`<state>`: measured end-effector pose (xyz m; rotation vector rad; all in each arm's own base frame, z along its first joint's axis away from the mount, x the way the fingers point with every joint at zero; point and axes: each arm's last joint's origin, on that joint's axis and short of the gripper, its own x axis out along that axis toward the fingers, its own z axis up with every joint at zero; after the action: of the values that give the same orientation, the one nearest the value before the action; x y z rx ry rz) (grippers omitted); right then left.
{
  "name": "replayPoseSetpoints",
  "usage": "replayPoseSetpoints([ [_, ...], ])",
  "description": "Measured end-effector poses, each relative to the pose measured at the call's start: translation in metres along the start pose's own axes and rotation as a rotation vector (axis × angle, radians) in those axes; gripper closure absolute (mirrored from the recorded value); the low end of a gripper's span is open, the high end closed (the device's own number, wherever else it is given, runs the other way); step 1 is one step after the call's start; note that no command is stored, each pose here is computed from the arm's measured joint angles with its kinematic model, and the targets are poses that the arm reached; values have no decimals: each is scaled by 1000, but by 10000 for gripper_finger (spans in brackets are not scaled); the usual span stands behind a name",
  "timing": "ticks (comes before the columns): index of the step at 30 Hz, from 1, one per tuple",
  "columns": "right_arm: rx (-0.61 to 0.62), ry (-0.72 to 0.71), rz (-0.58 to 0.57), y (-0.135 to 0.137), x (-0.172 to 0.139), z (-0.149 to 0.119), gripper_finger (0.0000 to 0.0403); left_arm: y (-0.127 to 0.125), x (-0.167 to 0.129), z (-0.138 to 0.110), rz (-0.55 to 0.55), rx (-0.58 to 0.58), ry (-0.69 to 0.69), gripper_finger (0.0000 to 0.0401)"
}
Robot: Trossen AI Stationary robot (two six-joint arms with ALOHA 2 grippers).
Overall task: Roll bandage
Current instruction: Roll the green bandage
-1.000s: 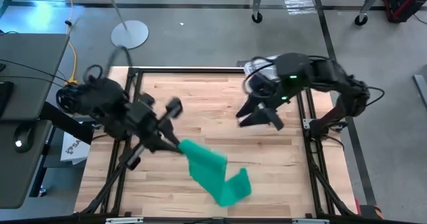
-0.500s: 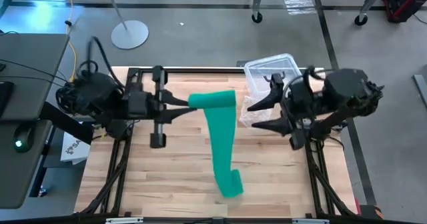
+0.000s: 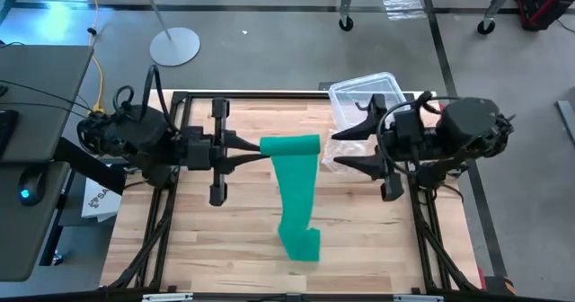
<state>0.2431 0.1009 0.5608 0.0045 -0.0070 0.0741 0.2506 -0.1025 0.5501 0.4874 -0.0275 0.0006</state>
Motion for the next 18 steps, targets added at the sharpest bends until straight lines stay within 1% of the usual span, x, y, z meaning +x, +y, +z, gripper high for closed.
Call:
replayPoseSetpoints([
  [6,2,35,6,5,18,-10,220,-1,0,0,-11,2,-5,391],
  [12,105,19,25,1,23,-9,220,-1,-1,-2,-26,14,15,391],
  [18,218,-4,125,-4,25,-6,220,-2,-1,-3,-37,21,26,391],
])
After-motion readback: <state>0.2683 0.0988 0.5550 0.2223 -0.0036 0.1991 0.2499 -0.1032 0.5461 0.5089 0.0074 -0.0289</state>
